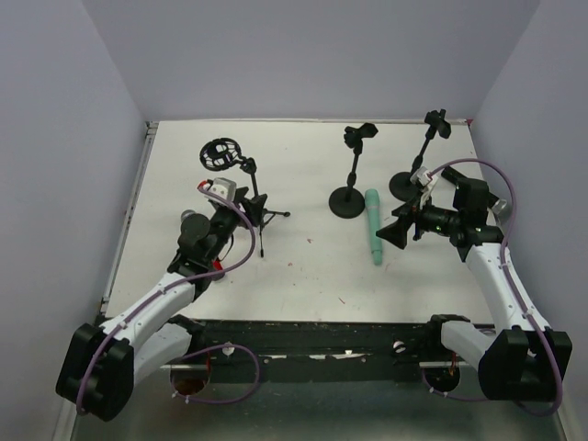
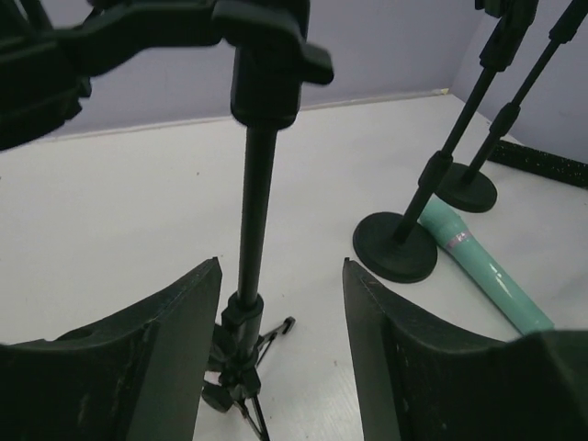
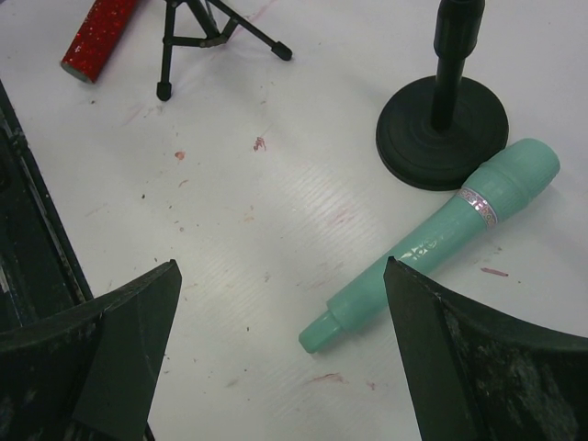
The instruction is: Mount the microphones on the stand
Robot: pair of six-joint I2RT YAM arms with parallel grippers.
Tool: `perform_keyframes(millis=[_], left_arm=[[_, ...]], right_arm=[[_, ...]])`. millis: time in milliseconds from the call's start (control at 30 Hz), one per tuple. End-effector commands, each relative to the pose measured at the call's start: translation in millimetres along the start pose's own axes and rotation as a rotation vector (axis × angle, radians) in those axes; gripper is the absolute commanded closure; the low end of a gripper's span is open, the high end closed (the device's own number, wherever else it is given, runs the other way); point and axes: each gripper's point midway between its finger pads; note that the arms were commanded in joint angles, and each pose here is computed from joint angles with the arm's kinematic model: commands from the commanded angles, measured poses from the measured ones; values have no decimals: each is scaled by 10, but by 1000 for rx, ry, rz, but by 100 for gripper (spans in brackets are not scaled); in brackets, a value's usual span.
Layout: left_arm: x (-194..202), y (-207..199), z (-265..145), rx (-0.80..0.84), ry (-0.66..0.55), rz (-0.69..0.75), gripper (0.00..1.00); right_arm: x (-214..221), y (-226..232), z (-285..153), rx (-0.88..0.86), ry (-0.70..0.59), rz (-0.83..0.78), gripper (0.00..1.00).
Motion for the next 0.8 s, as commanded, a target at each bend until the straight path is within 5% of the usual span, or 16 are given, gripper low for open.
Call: perform_keyframes(millis=[0, 267, 533, 767], left_arm=[[-368, -106, 231, 8, -106, 77, 39], [-391, 0, 360, -79, -123, 163, 53], [-367, -179, 400, 1, -123, 253, 100], [-394, -613, 242, 225, -102, 290, 100]], right_arm=[[-96, 7, -12, -16, -14, -26, 0], [-115, 5, -20, -14, -19, -34, 0], [-88, -17, -16, 0, -8, -38, 0], [-85, -27, -16, 3, -7, -39, 0]])
Point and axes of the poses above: each gripper's point midway between its finger pads, its own z axis out along the fingers, its own y axis along the line the jaws close on, x = y × z, and after that the axes turned 8 degrees about -z, right-handed
